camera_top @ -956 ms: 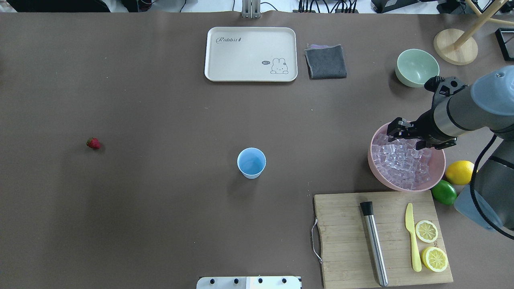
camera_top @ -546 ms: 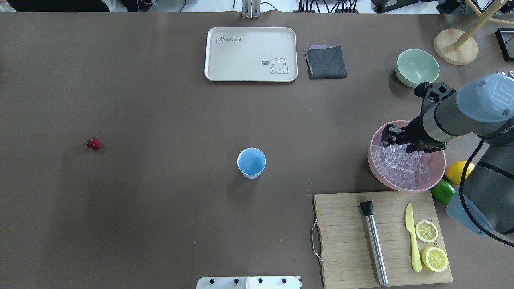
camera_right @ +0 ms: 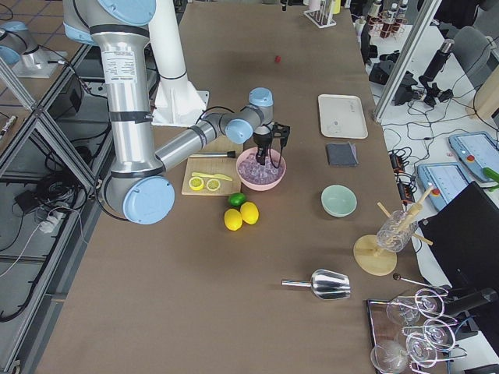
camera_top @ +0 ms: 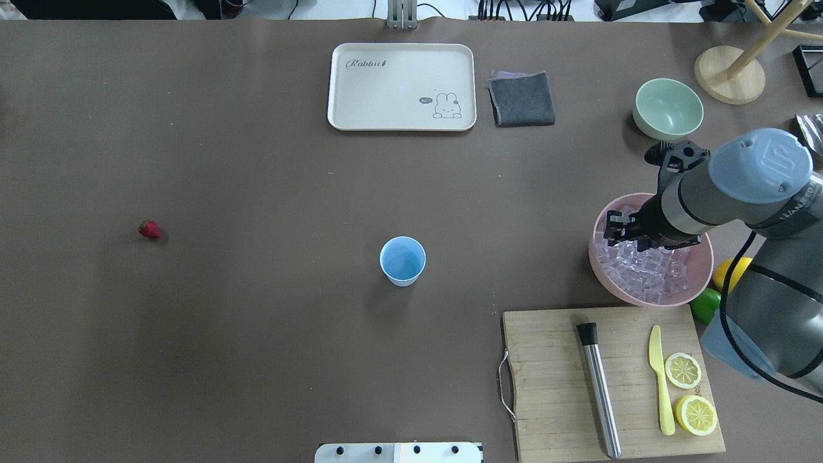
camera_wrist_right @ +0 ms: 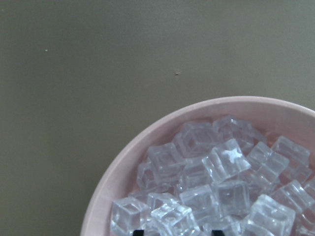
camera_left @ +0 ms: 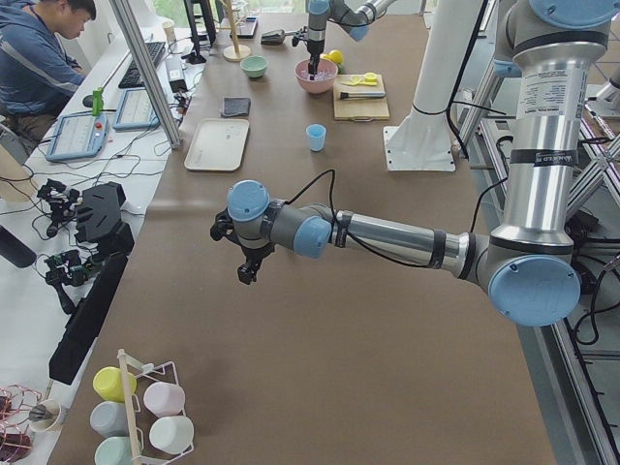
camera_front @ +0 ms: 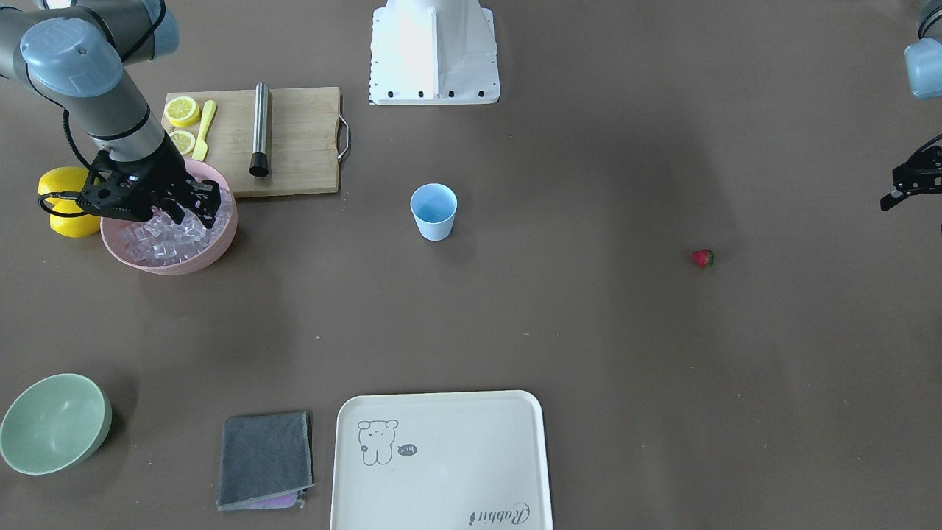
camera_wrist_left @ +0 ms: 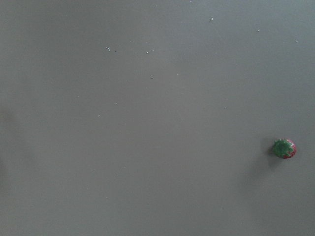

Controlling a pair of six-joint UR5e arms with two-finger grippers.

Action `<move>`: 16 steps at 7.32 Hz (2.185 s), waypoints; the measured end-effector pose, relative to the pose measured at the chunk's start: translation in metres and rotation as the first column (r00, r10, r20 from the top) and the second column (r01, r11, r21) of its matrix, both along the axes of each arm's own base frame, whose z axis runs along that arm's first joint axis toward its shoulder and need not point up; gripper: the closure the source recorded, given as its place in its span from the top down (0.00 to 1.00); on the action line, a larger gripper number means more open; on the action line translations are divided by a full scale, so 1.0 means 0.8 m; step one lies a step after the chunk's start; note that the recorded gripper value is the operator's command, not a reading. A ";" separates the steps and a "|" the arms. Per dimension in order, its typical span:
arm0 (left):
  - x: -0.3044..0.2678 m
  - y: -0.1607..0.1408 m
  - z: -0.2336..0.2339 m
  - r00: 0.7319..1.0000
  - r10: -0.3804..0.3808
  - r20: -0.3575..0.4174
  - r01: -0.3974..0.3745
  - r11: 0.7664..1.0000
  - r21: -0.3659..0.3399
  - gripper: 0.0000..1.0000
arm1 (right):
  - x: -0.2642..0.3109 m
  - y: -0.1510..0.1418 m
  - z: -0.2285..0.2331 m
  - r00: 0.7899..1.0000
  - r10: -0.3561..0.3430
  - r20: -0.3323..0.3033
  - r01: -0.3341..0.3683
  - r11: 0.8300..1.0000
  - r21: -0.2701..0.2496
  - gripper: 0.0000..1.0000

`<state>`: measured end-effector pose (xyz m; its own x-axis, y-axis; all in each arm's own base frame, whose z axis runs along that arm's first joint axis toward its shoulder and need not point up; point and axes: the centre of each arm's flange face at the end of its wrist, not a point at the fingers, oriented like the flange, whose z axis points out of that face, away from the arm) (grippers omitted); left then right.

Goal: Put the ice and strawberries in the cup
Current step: 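Close the right gripper on an ice cube and lift it, then carry the ice cube with the right gripper over the blue cup and release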

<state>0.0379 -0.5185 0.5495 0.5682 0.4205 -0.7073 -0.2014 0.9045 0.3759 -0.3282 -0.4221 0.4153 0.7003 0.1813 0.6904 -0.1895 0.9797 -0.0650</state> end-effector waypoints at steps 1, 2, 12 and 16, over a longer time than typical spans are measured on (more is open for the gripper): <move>0.000 0.000 0.000 1.000 0.001 0.000 -0.001 1.000 0.001 0.98 | 0.000 -0.002 0.004 1.000 -0.020 -0.010 0.020 1.000 0.019 0.55; 0.001 0.000 -0.001 1.000 0.001 0.000 -0.001 1.000 0.002 0.98 | 0.000 -0.003 0.008 0.999 -0.031 -0.019 0.032 0.999 0.029 0.51; 0.008 0.004 0.003 1.000 0.012 -0.002 -0.012 1.000 0.012 0.98 | -0.010 -0.044 -0.111 1.000 -0.014 0.006 0.014 1.000 0.021 0.00; 0.014 0.004 0.001 1.000 0.022 -0.004 -0.022 1.000 0.014 0.98 | -0.149 0.011 -0.265 0.994 -0.094 0.053 0.080 0.974 0.212 0.00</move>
